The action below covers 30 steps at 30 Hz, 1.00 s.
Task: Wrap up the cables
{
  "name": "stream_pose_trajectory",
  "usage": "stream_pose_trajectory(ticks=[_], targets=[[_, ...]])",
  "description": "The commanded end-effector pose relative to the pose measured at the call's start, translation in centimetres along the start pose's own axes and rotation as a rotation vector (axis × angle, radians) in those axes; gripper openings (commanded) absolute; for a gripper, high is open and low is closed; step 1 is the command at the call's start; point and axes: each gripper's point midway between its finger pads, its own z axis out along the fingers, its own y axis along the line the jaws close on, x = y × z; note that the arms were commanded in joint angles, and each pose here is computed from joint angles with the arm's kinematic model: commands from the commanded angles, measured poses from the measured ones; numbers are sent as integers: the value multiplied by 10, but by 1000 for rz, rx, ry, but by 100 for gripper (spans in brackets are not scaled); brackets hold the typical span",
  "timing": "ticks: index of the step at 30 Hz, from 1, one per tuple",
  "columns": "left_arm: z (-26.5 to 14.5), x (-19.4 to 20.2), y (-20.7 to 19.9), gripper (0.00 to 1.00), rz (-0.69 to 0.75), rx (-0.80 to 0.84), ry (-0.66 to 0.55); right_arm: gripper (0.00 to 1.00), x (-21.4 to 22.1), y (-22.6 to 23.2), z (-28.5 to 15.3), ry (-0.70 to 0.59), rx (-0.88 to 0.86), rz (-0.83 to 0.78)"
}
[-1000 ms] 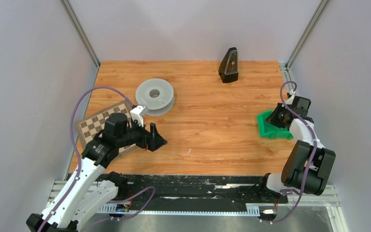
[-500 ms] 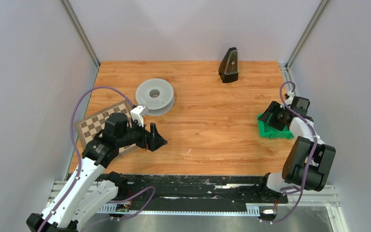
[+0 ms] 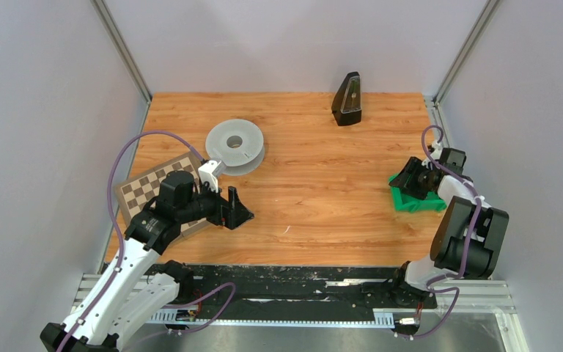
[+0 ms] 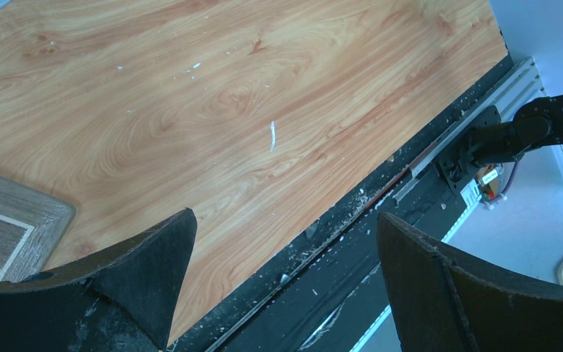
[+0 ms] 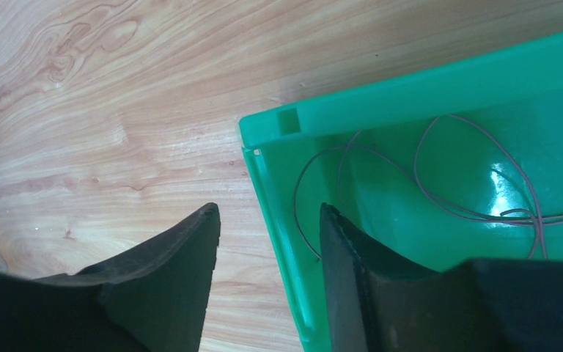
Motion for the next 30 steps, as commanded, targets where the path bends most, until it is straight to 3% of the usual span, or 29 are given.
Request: stream_pose_trajectory(ticks=[1,8,13,25,30], targets=[[-2,-9,-4,100,12,13,-29,48,-13,0,0,-42,-3,-35],[-2,-9,-5,100,13,17,-31,14,-16,-8,-3,-66,54,-36],[-2,-9,-5,100,13,17,-33,0,-28,-9,-14,-121,91,-44],[-1,-8,-4,100,11,17,-25,0,-42,-5,-24,-182,113,-12],[0,-8,-3,100,9,14,-19,0,-62,14,-52,-276,93,-6]])
